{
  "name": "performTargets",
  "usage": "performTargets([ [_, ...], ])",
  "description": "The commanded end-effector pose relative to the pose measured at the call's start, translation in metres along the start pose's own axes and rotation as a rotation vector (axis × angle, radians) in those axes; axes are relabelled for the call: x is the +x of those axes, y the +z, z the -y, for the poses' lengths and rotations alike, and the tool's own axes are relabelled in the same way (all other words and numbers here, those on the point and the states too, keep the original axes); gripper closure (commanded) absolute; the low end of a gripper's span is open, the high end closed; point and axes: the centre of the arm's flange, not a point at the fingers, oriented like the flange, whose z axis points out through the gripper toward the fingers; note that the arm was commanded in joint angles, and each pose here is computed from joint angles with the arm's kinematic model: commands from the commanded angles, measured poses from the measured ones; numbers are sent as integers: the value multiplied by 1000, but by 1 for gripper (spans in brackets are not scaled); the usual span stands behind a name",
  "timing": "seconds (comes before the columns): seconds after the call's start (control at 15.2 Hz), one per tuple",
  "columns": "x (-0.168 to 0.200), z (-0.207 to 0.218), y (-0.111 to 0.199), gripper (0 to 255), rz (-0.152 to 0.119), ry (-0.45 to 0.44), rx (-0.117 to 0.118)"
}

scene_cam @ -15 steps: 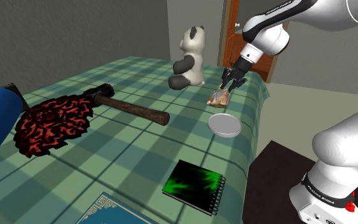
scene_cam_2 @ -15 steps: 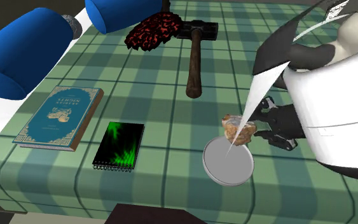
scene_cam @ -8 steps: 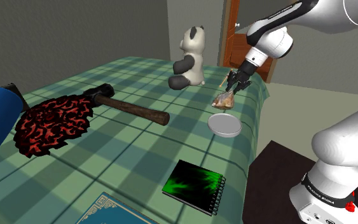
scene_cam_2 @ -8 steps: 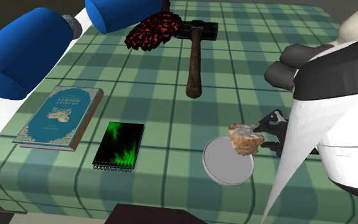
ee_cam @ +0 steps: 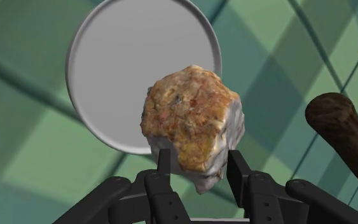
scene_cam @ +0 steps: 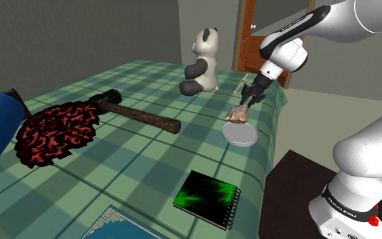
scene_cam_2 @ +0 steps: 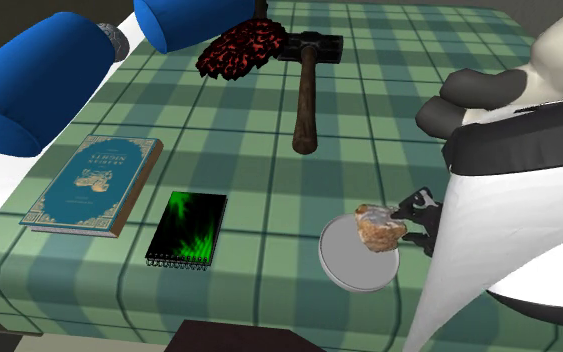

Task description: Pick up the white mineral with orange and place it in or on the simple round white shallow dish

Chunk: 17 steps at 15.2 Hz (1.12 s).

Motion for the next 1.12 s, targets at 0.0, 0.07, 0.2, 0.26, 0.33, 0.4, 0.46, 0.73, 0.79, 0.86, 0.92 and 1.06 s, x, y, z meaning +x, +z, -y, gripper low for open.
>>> performTargets([
  [0.0, -1, -5, 10, 255, -1, 0, 0],
  [0.07, -1, -8, 14, 255, -1, 0, 0],
  [0.2, -1, -13, 24, 255, -1, 0, 0],
  [0.26, -1, -16, 28, 255, -1, 0, 0],
  [0.33, -1, -18, 33, 255, -1, 0, 0],
  [0.4, -1, -21, 37, 255, -1, 0, 0],
  [0.46, -1, -24, 42, 255, -1, 0, 0],
  [0.73, -1, -25, 45, 255, -1, 0, 0],
  [0.79, -1, -25, 45, 255, -1, 0, 0],
  [0.86, -1, -25, 45, 255, -1, 0, 0],
  [0.92, -1, -25, 45, 255, -1, 0, 0],
  [1.06, -1, -26, 46, 0, -1, 0, 0],
])
